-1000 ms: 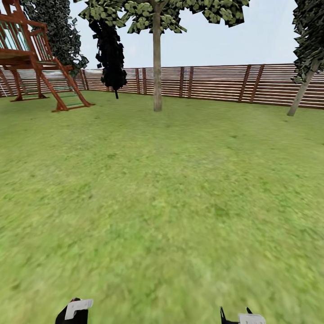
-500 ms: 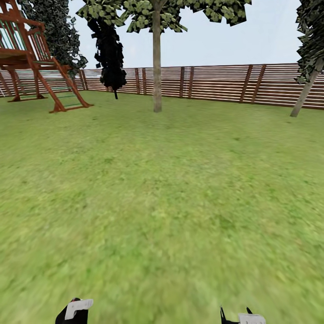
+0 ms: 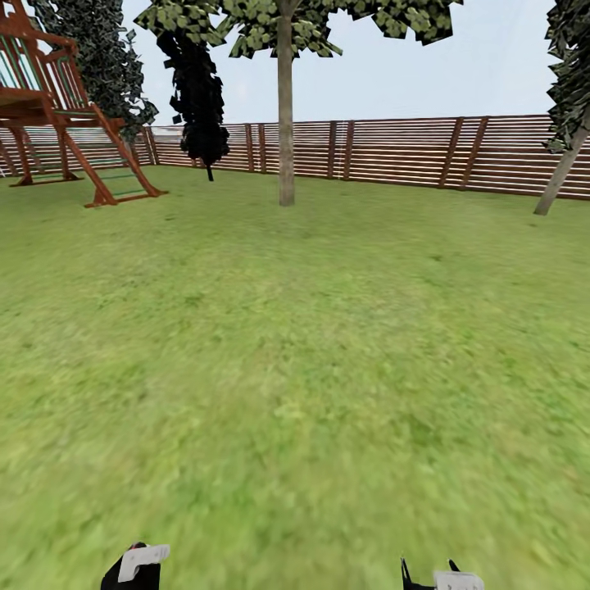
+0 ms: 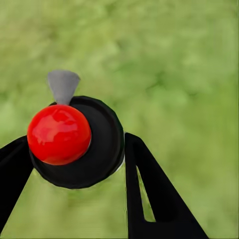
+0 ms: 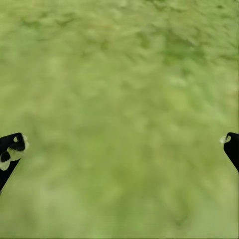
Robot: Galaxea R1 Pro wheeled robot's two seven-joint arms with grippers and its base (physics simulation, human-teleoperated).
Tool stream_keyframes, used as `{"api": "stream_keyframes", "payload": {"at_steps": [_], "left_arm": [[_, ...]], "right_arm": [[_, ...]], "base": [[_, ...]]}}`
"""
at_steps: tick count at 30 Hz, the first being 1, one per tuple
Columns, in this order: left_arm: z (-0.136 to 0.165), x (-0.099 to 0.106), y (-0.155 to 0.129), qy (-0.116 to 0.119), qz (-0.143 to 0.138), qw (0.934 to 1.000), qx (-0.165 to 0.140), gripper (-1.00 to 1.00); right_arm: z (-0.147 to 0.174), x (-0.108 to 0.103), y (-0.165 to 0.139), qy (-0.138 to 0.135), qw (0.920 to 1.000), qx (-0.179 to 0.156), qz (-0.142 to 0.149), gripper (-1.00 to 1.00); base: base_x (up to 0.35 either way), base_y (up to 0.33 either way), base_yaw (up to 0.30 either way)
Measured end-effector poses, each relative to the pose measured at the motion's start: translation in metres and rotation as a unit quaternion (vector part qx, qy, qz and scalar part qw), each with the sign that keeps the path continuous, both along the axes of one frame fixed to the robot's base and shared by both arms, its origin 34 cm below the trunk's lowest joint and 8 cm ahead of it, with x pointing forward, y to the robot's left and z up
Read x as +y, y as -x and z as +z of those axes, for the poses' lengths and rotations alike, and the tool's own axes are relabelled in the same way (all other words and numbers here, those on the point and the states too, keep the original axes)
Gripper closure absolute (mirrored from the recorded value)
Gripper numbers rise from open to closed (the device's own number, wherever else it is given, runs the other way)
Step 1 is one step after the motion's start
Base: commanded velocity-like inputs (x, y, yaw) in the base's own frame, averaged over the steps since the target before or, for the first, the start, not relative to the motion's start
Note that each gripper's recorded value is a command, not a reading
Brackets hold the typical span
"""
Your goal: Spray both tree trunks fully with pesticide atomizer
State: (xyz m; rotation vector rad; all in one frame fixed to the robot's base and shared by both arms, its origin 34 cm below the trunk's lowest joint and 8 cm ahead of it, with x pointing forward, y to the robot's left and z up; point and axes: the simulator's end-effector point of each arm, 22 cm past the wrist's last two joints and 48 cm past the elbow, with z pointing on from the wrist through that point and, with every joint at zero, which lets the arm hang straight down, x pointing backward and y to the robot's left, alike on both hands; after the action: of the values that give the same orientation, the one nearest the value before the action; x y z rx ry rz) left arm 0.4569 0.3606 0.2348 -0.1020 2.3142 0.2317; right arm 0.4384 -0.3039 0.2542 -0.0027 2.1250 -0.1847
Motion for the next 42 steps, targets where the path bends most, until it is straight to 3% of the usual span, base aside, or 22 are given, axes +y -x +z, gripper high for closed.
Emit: {"api": "stream_keyframes", "payload": {"at_steps": [42], "left_arm": [[0.0000,0.0000,0.0000,0.000,0.000,1.0000,0.000,1.00]], "right_arm": [[0.0000,0.0000,0.0000,0.000,1.0000,0.000,0.000,-1.00]], "base": [[0.340,0.000,0.000]]}}
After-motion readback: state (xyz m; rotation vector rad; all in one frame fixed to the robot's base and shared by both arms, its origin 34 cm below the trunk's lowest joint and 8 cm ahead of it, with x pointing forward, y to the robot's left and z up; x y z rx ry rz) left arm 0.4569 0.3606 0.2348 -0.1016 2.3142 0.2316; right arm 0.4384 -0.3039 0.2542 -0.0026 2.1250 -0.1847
